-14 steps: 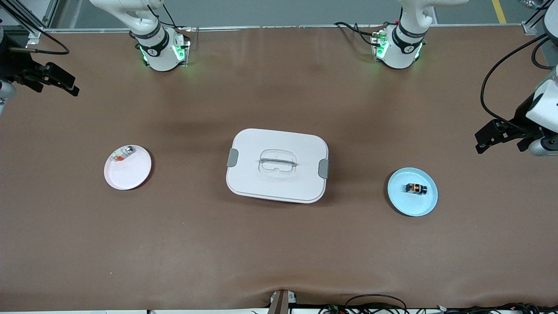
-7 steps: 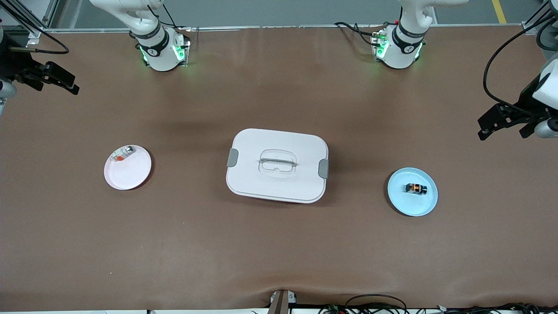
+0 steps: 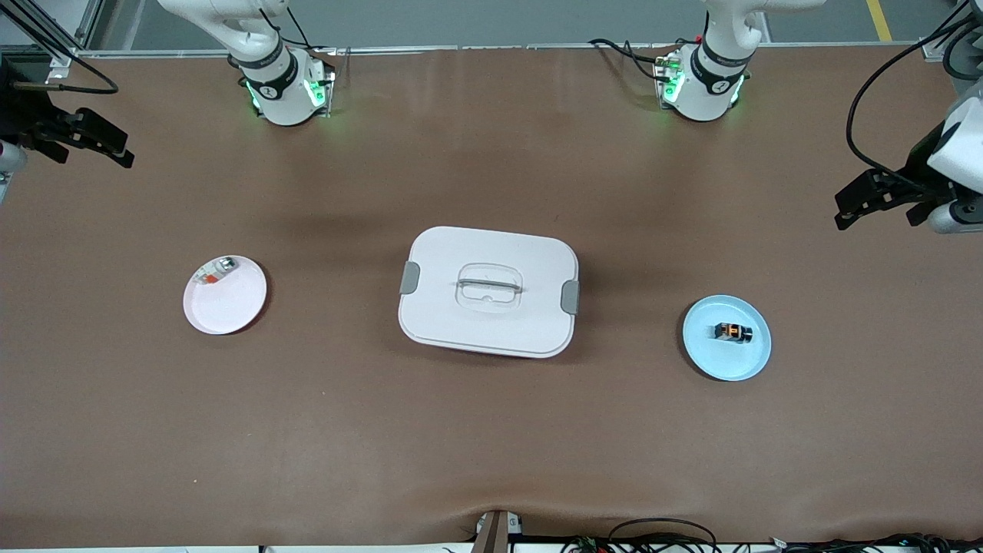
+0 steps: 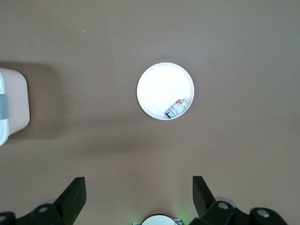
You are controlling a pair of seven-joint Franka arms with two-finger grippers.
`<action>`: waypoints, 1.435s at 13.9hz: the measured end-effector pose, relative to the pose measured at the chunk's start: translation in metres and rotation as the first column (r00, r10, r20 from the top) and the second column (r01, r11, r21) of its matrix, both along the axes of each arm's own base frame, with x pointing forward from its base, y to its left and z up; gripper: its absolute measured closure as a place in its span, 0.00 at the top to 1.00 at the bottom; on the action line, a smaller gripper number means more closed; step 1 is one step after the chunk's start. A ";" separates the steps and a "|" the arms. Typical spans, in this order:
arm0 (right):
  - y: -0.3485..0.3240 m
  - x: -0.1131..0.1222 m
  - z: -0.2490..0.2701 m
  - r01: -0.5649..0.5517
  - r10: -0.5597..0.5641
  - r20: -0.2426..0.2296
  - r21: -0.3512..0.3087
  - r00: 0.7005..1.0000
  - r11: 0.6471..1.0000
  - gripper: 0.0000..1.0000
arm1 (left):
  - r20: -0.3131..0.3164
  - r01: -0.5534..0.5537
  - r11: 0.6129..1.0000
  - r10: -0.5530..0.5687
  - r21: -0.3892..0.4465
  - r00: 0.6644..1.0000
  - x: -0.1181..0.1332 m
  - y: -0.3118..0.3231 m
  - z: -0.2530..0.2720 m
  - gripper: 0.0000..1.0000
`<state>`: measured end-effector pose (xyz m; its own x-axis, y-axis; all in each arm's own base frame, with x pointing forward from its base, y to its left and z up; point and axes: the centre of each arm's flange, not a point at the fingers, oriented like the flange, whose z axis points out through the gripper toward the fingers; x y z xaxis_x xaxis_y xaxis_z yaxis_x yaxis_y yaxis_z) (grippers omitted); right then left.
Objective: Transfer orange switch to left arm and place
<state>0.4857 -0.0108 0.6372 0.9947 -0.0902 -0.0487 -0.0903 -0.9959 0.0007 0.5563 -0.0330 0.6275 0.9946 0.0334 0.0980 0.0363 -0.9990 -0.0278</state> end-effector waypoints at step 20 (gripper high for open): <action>-0.002 0.001 0.001 0.002 -0.002 0.007 0.000 1.000 1.000 1.00 | -0.023 0.009 1.000 -0.009 -0.020 1.000 -0.005 -0.007 0.005 1.00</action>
